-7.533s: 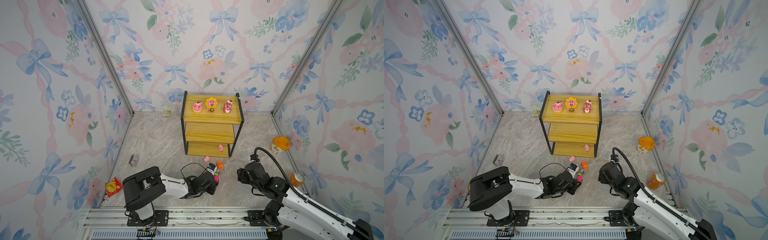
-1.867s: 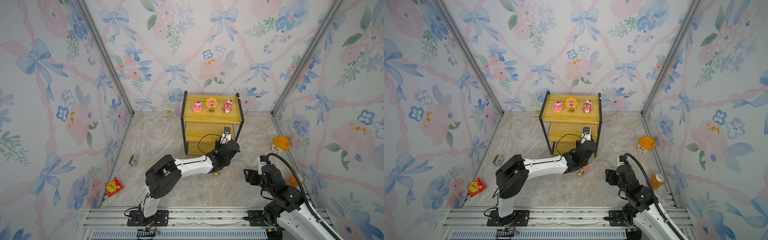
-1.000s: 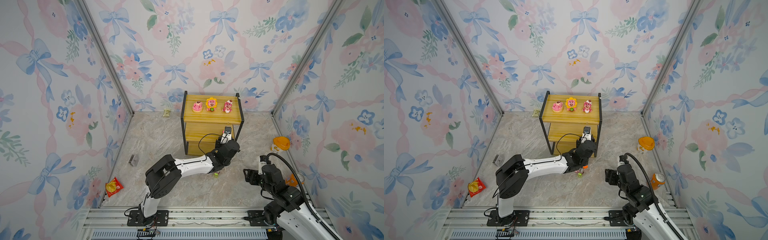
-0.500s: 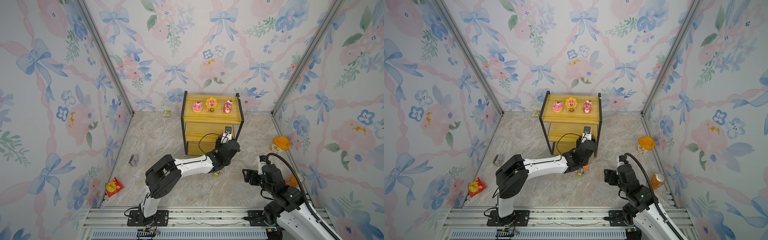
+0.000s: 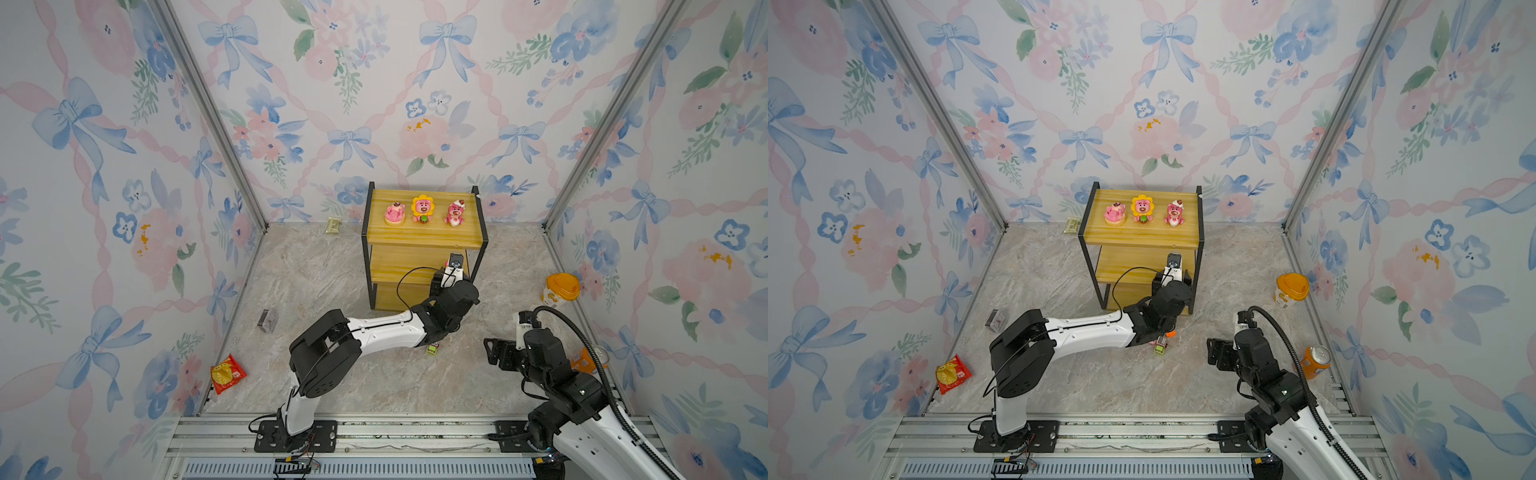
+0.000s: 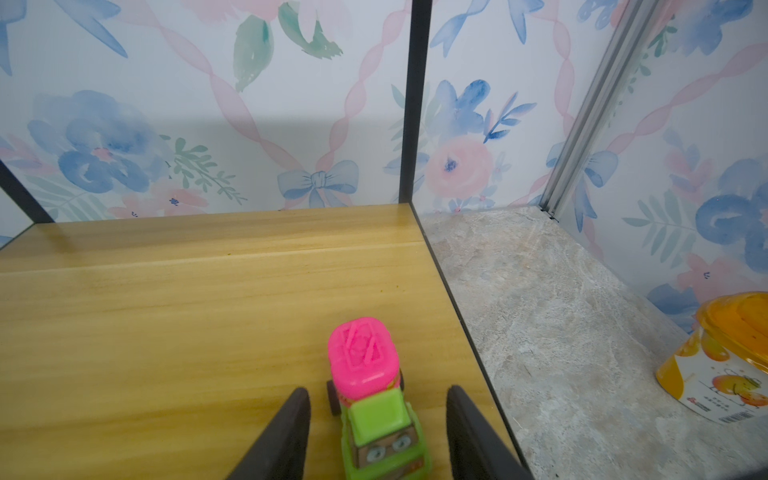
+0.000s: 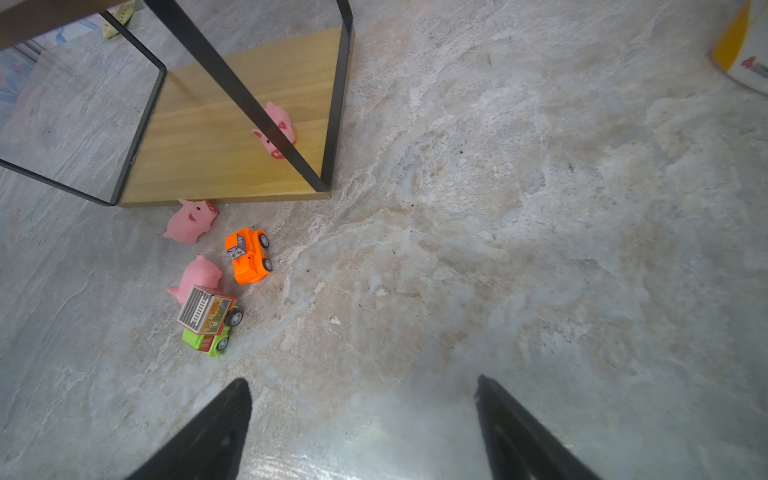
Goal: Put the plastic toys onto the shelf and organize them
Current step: 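Lower the green-and-pink truck onto the middle shelf and open the left gripper, then withdraw the left gripper and lower it toward the toys on the floor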
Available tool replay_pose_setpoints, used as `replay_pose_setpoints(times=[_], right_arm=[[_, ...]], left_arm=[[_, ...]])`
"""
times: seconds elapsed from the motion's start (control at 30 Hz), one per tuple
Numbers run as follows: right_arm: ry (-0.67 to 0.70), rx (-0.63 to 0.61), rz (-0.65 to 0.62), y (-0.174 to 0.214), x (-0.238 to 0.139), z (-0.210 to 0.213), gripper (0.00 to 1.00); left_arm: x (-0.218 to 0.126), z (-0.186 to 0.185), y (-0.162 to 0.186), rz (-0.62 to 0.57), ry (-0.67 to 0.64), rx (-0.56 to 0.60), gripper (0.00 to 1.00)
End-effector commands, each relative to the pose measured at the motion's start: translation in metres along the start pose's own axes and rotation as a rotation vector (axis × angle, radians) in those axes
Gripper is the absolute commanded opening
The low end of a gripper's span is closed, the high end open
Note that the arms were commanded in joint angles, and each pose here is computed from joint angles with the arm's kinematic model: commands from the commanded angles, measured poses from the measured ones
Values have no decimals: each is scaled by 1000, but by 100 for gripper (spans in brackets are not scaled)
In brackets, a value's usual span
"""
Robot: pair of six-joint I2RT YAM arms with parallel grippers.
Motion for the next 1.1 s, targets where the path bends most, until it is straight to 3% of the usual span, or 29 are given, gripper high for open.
replay_pose_setpoints(times=[0.0, 0.8, 1.07], right_arm=[[-1, -3, -2, 1, 1, -2, 88], [-1, 3, -4, 3, 0, -2, 89], [-9, 3, -11, 2, -2, -2, 89]], left_arm=[[-9, 4, -15, -25, 7, -13, 55], [-29, 9, -20, -28, 32, -1, 62], [-49, 13, -27, -36, 58, 2, 65]])
Point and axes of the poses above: each gripper's point midway between its finger pads, its own x axis out along the fingers, its own z axis along the line the jaws close on, y = z × x, the point moved 6 cm from there along -x, back along the fingers, and after that the axes turned 3 degrees about -x, right-handed, at the moved point
